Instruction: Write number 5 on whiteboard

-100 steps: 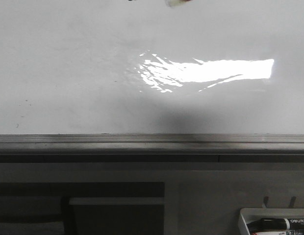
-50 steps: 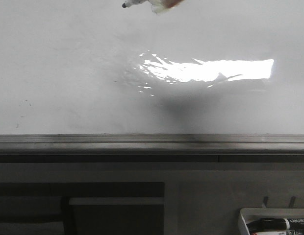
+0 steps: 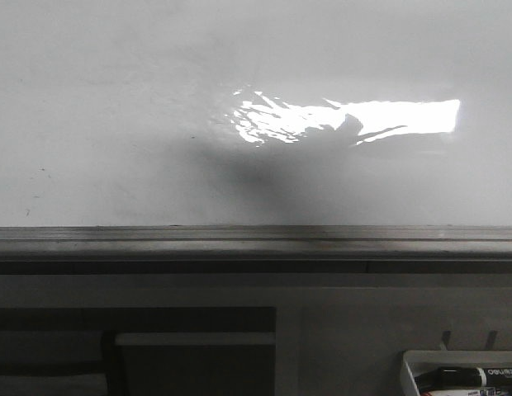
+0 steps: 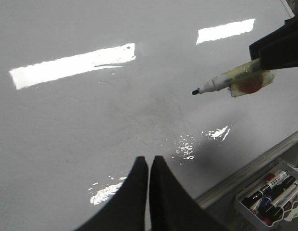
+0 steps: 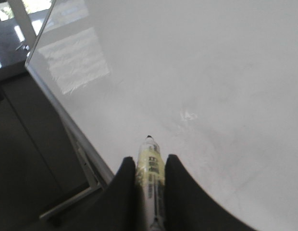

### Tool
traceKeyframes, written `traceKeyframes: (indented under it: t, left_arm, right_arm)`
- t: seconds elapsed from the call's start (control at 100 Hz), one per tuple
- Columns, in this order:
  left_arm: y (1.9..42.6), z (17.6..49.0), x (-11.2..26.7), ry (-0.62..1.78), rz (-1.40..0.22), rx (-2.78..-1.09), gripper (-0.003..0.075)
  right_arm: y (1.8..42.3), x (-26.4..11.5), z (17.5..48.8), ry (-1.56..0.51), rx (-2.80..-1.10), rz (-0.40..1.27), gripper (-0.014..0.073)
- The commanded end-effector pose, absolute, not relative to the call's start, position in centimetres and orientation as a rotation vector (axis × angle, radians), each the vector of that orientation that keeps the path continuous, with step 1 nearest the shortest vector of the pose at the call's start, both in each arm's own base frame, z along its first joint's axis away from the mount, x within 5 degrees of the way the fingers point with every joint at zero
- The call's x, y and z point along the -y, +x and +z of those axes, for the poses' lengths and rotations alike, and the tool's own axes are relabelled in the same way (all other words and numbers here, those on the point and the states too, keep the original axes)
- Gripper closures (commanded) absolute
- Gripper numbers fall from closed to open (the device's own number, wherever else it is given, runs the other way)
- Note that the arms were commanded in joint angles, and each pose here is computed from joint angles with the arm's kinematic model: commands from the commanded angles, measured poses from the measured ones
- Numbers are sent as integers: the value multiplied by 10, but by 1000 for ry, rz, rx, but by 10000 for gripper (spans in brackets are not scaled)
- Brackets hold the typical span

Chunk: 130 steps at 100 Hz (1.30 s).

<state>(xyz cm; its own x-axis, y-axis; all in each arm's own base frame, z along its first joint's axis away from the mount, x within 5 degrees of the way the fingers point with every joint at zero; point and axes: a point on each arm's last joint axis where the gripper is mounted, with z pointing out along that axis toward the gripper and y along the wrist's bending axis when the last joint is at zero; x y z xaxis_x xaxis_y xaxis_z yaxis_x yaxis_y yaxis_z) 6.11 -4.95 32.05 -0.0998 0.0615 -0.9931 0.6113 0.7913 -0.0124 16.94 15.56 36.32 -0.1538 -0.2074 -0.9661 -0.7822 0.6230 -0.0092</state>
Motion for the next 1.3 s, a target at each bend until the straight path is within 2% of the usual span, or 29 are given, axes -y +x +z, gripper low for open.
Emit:
traceKeyframes:
  t: [0.0, 0.05, 0.1, 0.15, 0.2, 0.31, 0.41, 0.56, 0.82, 0.9, 1.04, 1.29]
  left_arm:
    - [61, 334, 48, 482, -534, -1566, 741]
    - [61, 334, 48, 481, -536, -1566, 741]
    - [61, 334, 48, 481, -536, -1566, 741]
    - [61, 334, 48, 481, -536, -1566, 741]
    - [61, 334, 48, 481, -536, -1566, 741]
    - [62, 333, 48, 479, -535, -1565, 741]
    - [62, 334, 48, 476, -534, -1560, 741]
    - [62, 334, 48, 476, -534, -1560, 741]
    - [62, 334, 49, 465, -553, -1563, 741]
    - [61, 334, 49, 463, -557, -1563, 741]
    - [62, 333, 49, 463, -556, -1567, 741]
    - [67, 331, 51, 463, -552, -1586, 741]
  right_arm:
    - [164, -150, 381, -902, -1707, 563, 633]
    - [163, -143, 379, -946, -1837, 482, 633]
    - [163, -131, 378, -991, -1961, 306, 634]
    - [162, -120, 384, -991, -2014, 197, 634]
    - [156, -112, 398, -963, -1995, 164, 634]
    - [133, -95, 440, -782, -1828, 257, 634]
    - [120, -80, 454, -681, -1766, 262, 634]
    - [116, -75, 439, -684, -1833, 237, 634]
    - [126, -93, 394, -643, -1778, 386, 634]
    - [131, -96, 390, -625, -1730, 401, 634]
    - [143, -106, 382, -617, -1751, 422, 634]
    - [161, -144, 364, -714, -1754, 471, 635]
